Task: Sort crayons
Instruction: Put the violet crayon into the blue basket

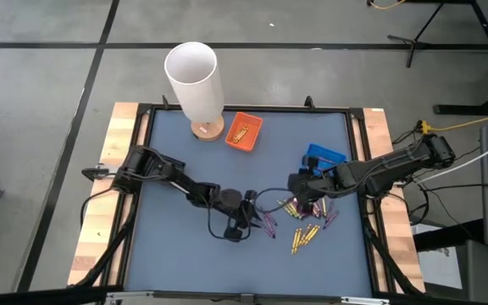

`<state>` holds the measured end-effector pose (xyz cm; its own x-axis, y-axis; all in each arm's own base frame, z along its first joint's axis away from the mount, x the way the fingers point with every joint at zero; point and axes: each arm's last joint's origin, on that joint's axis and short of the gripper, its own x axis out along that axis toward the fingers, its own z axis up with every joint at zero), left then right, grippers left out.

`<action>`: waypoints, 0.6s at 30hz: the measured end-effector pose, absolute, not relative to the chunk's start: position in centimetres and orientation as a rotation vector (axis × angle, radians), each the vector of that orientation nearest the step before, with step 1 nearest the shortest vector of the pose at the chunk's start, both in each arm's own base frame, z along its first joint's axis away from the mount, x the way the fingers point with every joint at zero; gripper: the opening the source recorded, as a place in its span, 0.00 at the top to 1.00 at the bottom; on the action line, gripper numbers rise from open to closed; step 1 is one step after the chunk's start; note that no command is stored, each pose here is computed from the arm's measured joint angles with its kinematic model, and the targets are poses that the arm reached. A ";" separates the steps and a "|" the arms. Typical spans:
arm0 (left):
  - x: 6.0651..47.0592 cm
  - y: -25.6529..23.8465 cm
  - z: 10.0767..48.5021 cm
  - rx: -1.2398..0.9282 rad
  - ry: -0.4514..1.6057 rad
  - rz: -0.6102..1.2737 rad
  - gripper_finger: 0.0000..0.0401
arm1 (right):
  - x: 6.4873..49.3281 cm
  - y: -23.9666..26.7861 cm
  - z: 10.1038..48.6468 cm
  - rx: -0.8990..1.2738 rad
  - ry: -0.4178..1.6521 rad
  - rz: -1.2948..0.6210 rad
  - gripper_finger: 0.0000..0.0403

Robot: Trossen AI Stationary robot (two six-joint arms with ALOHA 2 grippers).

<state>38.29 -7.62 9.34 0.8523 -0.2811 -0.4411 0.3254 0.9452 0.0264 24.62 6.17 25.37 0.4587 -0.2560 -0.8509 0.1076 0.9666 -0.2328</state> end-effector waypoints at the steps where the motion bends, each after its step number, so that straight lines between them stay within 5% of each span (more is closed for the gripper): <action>1: 38.3 -7.5 9.2 0.096 0.459 -0.322 0.77 | 24.7 6.2 25.4 -0.141 1.065 -0.211 0.65; 18: 38.2 -7.1 7.0 0.055 0.528 -0.349 0.77 | 25.1 6.6 25.5 -0.085 1.047 -0.141 0.65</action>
<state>38.21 -7.14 6.98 0.8065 -0.3115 -0.5025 0.3398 0.9398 -0.0371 25.07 6.56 25.50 0.4920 -0.1563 -0.8564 0.0752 0.9877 -0.1371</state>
